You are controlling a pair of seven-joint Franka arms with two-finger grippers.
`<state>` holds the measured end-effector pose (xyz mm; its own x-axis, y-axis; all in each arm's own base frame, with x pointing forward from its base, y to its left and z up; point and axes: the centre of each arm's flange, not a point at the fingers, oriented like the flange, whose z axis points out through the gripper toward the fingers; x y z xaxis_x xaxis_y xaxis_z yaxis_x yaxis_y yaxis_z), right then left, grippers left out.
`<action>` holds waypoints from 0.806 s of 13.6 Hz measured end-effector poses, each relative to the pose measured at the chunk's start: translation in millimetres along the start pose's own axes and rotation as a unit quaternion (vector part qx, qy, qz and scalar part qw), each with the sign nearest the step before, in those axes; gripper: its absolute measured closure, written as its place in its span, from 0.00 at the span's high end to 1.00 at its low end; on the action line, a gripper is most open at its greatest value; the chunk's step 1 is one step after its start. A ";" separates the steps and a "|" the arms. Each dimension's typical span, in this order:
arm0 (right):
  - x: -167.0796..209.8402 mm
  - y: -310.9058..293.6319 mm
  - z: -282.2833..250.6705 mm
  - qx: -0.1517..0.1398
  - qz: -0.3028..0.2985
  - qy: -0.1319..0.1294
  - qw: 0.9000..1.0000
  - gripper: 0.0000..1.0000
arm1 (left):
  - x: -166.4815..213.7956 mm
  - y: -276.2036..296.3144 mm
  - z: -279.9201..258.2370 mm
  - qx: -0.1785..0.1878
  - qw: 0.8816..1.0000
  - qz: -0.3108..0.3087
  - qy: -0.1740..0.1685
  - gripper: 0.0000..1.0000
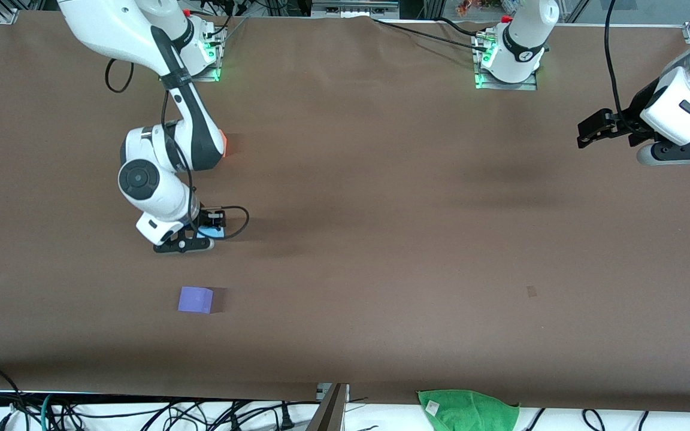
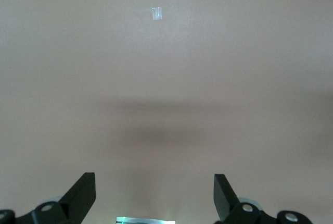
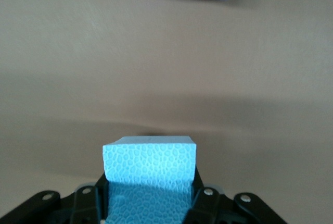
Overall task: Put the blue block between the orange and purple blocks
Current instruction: 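Carry the blue cube with the right gripper between orange and purple cubes, then lower the blue cube and open the right gripper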
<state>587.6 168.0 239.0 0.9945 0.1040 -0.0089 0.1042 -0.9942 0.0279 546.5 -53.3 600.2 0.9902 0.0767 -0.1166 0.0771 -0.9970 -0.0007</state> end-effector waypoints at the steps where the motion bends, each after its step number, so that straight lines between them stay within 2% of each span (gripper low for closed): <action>1: -8.6 5.1 9.9 -0.001 0.005 0.003 1.000 0.56 | 0.0 -0.1 0.0 0.000 1.000 0.000 0.000 1.00; 7: -16.8 30.7 23.4 -0.006 0.061 0.000 0.998 0.56 | 0.2 -0.9 0.1 0.000 1.000 -0.001 0.000 1.00; 11: -17.2 30.8 24.9 -0.002 0.076 -0.002 0.997 0.56 | 0.3 -1.4 0.1 0.000 1.000 -0.001 0.000 1.00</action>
<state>573.5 134.9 215.1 0.9988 -0.0476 -0.0087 -0.0472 -0.9983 0.0330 546.7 -51.9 600.1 0.9900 0.0791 -0.1169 0.0796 -0.9968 -0.0008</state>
